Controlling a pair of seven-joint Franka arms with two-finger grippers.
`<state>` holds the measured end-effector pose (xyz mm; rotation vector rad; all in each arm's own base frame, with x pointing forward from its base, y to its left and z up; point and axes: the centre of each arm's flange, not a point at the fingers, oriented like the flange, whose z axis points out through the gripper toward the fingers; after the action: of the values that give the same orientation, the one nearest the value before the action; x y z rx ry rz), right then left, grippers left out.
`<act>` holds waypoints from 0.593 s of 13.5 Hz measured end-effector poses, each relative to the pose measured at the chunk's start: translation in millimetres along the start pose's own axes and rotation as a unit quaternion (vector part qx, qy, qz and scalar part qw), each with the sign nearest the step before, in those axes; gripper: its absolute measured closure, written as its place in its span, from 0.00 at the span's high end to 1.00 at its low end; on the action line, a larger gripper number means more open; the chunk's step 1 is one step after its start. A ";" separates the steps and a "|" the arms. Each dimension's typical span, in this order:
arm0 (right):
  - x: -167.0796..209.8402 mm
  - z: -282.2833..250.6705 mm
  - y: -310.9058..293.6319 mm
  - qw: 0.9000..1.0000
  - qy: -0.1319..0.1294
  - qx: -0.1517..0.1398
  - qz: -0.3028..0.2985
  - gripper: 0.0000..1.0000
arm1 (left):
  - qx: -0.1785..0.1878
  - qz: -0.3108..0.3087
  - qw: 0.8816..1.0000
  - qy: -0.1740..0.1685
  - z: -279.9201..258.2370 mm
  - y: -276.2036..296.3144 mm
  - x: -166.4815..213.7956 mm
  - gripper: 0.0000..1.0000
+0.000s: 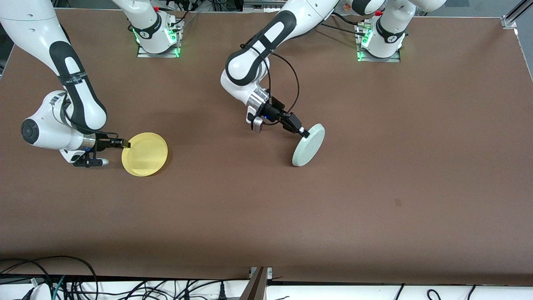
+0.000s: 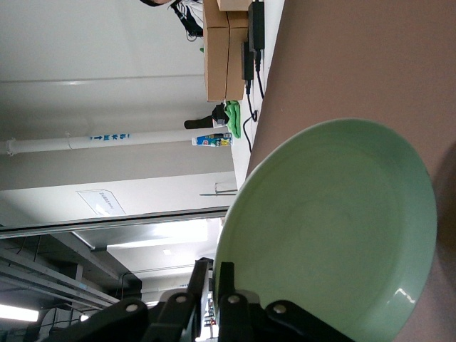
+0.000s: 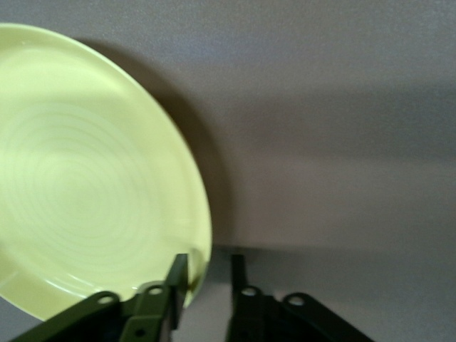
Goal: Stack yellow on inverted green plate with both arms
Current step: 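Carry the flipped green plate toward the table middle with the left gripper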
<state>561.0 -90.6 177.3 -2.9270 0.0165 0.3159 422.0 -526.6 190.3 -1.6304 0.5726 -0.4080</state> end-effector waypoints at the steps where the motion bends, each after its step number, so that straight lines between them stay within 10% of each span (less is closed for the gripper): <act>1: 0.0 -0.1 0.0 1.000 0.000 0.000 0.000 0.14 | 0.001 -0.002 1.000 0.004 -5.8 3.1 -2.1 0.25; 8: 1.4 -3.6 -2.0 1.000 -0.002 0.004 -0.006 0.02 | -0.032 -0.048 0.998 -0.008 -24.6 23.0 -14.4 0.73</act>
<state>563.2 -89.3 180.8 -2.9164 0.0007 0.3201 393.3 -540.0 171.9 -1.7259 0.5010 -0.4511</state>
